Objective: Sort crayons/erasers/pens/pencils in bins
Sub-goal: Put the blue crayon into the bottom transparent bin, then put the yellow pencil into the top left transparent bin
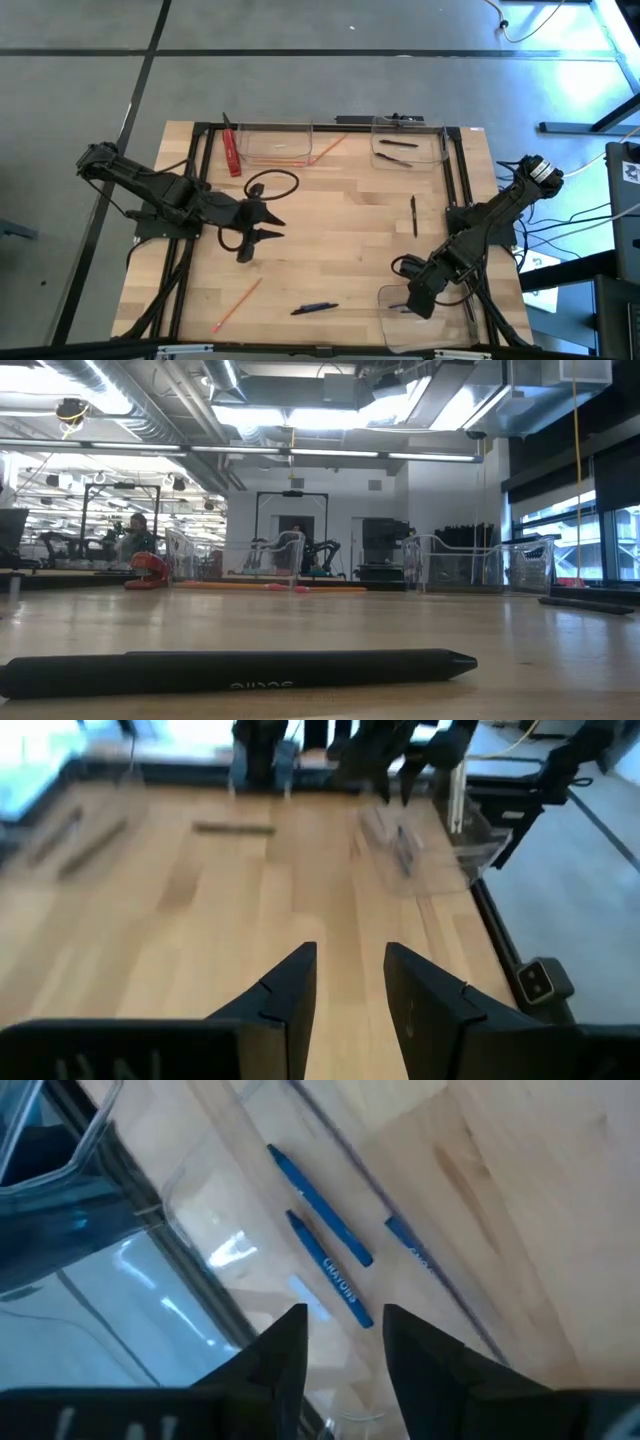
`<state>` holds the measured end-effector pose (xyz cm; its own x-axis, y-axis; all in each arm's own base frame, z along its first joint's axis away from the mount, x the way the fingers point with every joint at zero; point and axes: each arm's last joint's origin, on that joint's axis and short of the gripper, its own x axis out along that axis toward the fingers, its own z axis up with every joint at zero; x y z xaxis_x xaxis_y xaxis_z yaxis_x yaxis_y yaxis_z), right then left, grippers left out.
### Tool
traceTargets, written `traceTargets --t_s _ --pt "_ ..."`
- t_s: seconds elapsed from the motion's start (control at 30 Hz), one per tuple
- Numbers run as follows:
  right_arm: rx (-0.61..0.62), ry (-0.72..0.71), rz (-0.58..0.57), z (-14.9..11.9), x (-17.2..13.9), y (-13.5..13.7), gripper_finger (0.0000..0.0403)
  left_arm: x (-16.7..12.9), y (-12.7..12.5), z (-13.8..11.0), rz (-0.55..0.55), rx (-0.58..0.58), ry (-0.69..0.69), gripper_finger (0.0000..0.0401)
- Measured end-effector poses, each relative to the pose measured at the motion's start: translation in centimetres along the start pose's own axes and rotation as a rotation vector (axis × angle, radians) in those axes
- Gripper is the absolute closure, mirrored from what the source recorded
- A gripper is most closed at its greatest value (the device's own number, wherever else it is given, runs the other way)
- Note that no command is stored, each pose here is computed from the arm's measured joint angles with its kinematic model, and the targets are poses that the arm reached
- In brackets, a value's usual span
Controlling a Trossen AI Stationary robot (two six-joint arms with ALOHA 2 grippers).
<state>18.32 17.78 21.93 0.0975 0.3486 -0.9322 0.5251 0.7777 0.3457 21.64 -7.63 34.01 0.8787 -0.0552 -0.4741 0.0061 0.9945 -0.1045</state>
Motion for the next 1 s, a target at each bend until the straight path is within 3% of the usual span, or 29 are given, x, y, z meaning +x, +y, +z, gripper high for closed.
traceTargets --t_s 0.2,0.47,0.7,1.0 --pt "-0.015 -0.053 0.027 0.2 -0.9 0.9 0.0271 -0.4 -0.3 -1.8 0.033 -0.172 0.167 0.0289" --pt "-0.102 -0.219 0.093 0.5 -3.5 3.0 0.0271 -1.8 -2.3 -4.9 0.115 -0.518 0.404 0.0289" --pt "-0.294 -0.503 0.116 1.0 -7.3 5.4 0.0271 -1.3 -5.7 -7.5 0.142 -0.651 0.592 0.0289" --pt "-0.591 -0.873 0.038 1.1 -13.7 7.9 0.0271 0.1 -9.8 -10.9 0.239 -0.896 0.867 0.0289"
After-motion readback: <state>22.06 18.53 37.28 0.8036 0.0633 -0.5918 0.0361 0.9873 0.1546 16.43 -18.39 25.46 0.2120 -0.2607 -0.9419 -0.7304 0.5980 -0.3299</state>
